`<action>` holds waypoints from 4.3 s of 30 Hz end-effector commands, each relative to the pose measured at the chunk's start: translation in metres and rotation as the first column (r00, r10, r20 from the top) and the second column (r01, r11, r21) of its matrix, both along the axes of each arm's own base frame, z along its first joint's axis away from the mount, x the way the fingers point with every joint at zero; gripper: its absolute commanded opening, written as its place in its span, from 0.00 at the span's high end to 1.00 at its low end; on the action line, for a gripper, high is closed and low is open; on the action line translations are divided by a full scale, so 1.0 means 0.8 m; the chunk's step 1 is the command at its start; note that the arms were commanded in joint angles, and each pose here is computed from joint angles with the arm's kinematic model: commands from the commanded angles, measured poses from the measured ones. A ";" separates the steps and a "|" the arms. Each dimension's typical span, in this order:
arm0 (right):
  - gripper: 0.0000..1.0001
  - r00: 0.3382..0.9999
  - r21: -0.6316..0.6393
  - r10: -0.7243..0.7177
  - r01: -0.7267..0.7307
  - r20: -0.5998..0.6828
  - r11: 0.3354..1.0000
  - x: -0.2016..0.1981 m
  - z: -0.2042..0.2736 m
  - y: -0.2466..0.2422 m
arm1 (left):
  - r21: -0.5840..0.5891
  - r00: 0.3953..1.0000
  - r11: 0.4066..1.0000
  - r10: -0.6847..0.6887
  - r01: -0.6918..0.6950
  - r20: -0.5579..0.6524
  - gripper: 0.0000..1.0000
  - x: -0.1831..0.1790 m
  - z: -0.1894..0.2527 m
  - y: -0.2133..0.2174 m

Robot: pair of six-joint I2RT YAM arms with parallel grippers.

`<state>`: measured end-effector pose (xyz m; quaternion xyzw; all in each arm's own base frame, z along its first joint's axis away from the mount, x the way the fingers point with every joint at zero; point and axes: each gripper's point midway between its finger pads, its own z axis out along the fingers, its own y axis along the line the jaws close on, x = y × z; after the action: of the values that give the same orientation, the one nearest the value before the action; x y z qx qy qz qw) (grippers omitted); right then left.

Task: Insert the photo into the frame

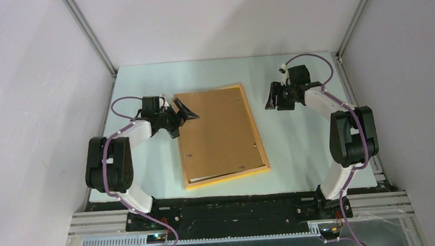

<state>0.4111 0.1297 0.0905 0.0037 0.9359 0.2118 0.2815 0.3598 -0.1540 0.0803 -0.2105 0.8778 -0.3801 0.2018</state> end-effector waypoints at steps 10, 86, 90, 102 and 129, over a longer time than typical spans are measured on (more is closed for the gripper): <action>0.38 0.999 0.004 0.018 -0.018 0.041 1.000 0.004 0.012 0.000 | 0.066 0.996 0.997 -0.055 0.051 0.066 0.00 0.020 0.027 -0.001; 0.39 0.998 -0.001 0.023 -0.023 0.055 1.000 0.006 0.015 0.001 | 0.382 0.980 0.922 -0.018 -0.060 0.198 0.00 0.002 0.048 0.060; 0.39 0.997 -0.009 0.046 -0.045 0.059 0.999 0.010 0.015 0.004 | 0.433 0.976 0.900 -0.057 -0.041 0.212 0.00 0.007 0.048 0.067; 0.39 0.976 -0.056 0.217 -0.216 0.008 0.975 0.001 0.002 0.038 | 0.570 0.972 0.821 -0.118 -0.020 0.203 0.00 0.038 0.053 0.095; 0.32 0.873 -0.183 0.474 -0.487 -0.111 0.854 -0.095 -0.052 0.084 | 0.593 0.954 0.760 -0.296 0.266 -0.049 0.51 0.021 -0.054 0.090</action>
<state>0.3355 0.1958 0.0395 -0.2387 0.9391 0.1745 0.1752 0.3744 -0.0791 0.0418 -0.0081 0.9687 -0.1066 0.2241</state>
